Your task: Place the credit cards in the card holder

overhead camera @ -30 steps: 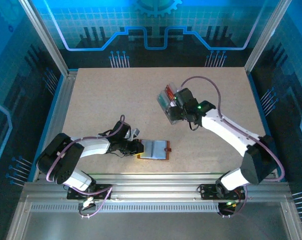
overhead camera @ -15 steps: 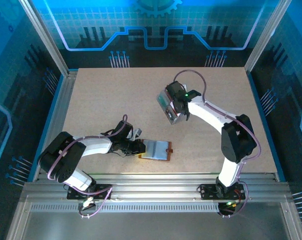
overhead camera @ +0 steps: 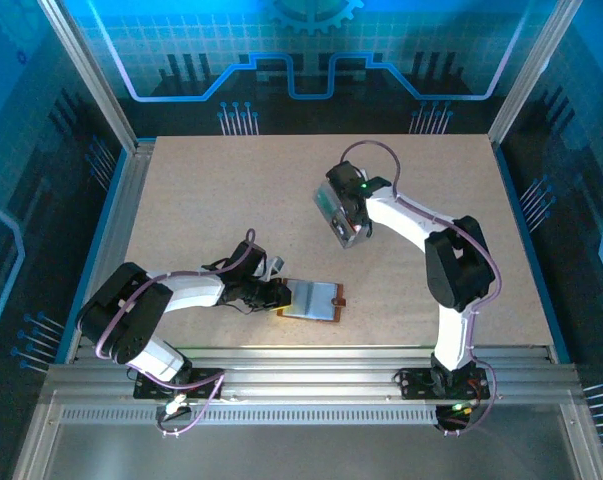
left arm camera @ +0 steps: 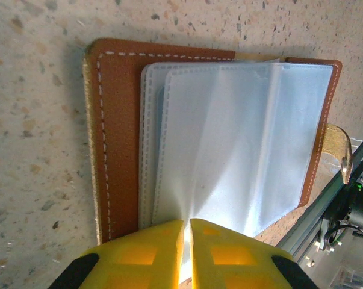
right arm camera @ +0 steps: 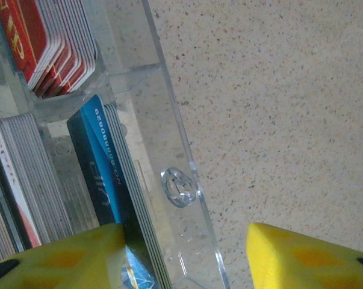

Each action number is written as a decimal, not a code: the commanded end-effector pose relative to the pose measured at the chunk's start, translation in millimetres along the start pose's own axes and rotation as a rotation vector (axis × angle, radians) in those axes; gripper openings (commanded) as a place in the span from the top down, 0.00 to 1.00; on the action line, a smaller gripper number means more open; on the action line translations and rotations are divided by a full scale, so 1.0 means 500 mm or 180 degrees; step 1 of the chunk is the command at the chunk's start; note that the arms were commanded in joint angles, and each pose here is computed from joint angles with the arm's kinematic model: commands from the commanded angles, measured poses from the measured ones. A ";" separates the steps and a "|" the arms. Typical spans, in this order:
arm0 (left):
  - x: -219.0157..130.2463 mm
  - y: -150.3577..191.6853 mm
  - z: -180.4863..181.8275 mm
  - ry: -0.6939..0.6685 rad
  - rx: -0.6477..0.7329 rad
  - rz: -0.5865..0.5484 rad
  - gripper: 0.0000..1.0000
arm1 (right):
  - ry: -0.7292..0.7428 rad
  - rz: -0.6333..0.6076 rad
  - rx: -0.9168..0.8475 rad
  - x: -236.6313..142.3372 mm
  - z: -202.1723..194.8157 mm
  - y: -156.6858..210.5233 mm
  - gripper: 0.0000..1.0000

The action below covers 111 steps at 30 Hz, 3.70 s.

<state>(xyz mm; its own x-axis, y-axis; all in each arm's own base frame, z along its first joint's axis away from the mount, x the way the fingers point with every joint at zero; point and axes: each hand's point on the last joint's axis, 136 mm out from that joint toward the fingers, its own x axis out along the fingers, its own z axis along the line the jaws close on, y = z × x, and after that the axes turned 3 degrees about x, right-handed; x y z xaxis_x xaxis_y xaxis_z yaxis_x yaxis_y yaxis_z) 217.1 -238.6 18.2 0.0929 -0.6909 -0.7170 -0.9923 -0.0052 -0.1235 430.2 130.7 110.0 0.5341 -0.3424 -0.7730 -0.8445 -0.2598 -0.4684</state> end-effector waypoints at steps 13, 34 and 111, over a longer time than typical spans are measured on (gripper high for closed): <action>0.019 0.042 0.062 -0.0363 -0.0102 0.0229 0.86 | 0.0251 -0.0124 0.0018 -0.017 -0.053 -0.030 0.64; 0.020 0.044 0.063 -0.0367 -0.0108 0.0248 0.86 | 0.0121 -0.0191 -0.0103 -0.059 -0.050 -0.047 0.91; 0.013 0.083 0.080 -0.0429 -0.0176 0.0221 0.86 | -0.3699 0.0364 0.2204 -0.227 0.326 0.346 1.00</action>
<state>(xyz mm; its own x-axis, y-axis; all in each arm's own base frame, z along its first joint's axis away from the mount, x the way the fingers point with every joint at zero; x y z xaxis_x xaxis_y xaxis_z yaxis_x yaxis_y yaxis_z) 213.6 -240.5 17.3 0.1220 -0.6969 -0.7067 -0.9859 -0.0028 -0.1675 221.7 267.2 49.0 0.4217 0.6944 -0.5830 -0.9064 0.3413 -0.2491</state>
